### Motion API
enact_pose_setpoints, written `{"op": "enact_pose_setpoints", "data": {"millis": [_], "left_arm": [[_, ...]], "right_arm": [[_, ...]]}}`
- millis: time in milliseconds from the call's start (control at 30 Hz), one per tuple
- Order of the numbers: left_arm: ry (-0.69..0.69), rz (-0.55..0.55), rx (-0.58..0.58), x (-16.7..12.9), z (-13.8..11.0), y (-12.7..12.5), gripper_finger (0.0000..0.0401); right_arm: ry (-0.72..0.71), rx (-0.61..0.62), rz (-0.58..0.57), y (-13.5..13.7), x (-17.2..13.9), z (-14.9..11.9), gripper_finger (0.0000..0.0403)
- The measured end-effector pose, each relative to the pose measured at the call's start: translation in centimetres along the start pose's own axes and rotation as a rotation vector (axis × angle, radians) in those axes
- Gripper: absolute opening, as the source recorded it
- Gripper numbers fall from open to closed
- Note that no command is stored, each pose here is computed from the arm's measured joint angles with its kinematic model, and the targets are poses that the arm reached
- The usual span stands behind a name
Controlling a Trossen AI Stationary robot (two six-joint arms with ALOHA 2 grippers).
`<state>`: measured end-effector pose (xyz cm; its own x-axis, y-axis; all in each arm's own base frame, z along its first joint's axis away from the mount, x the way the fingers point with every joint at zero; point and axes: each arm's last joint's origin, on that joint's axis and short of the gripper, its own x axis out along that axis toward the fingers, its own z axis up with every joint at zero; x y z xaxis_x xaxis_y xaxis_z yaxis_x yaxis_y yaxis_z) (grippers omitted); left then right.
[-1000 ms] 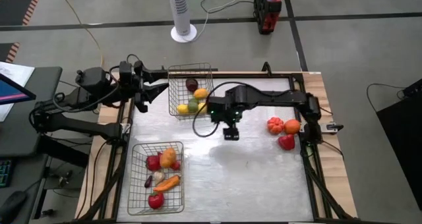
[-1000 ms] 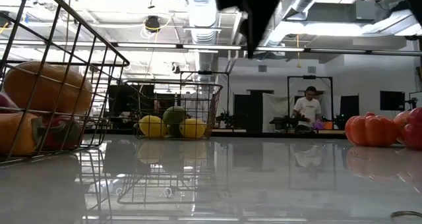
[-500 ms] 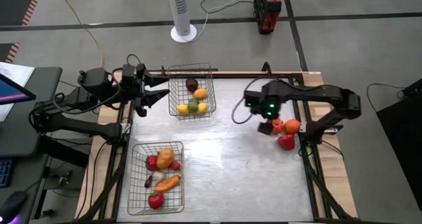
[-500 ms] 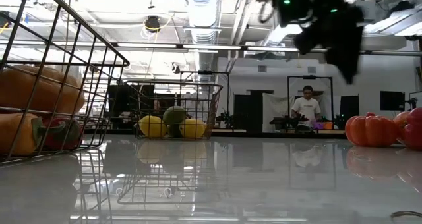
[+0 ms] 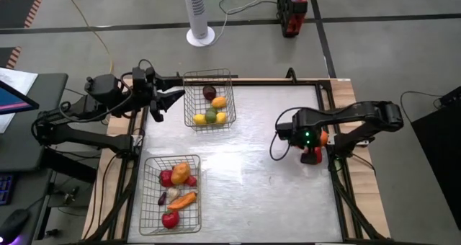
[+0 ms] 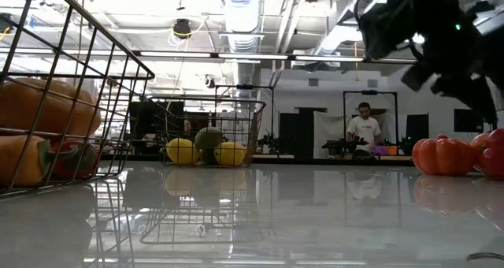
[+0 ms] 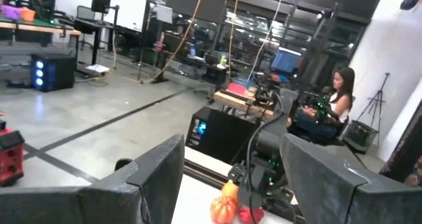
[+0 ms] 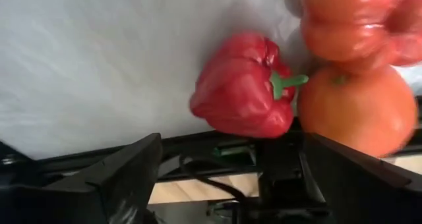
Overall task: Sort produce into baskets
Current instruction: Put the red bell pepper into the bottom wire basket
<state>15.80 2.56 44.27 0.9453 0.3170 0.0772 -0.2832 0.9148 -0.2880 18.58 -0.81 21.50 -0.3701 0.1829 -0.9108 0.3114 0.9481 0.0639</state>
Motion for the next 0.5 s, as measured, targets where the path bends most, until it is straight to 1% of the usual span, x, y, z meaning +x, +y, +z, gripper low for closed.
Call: {"op": "enact_pose_setpoints", "data": {"millis": [67,233,400,500], "left_arm": [[-0.001,0.002,0.0,0.0,0.0,0.0,0.0238],[-0.002,0.005,0.0,0.0,0.0,0.0,0.0238],[-0.004,0.009,0.015,0.0,0.0,0.0,0.0238],[-0.003,0.009,0.025,0.0,0.0,0.0,0.0238]], "right_arm": [[0.027,-0.02,-0.012,0.1,1.0,0.2,0.0394],[0.036,-0.045,-0.034,0.3,3.2,0.7,0.0394],[0.051,-0.079,-0.062,0.6,4.6,1.7,0.0393],[0.083,-0.103,-0.074,0.9,5.2,2.3,0.0383]]}}
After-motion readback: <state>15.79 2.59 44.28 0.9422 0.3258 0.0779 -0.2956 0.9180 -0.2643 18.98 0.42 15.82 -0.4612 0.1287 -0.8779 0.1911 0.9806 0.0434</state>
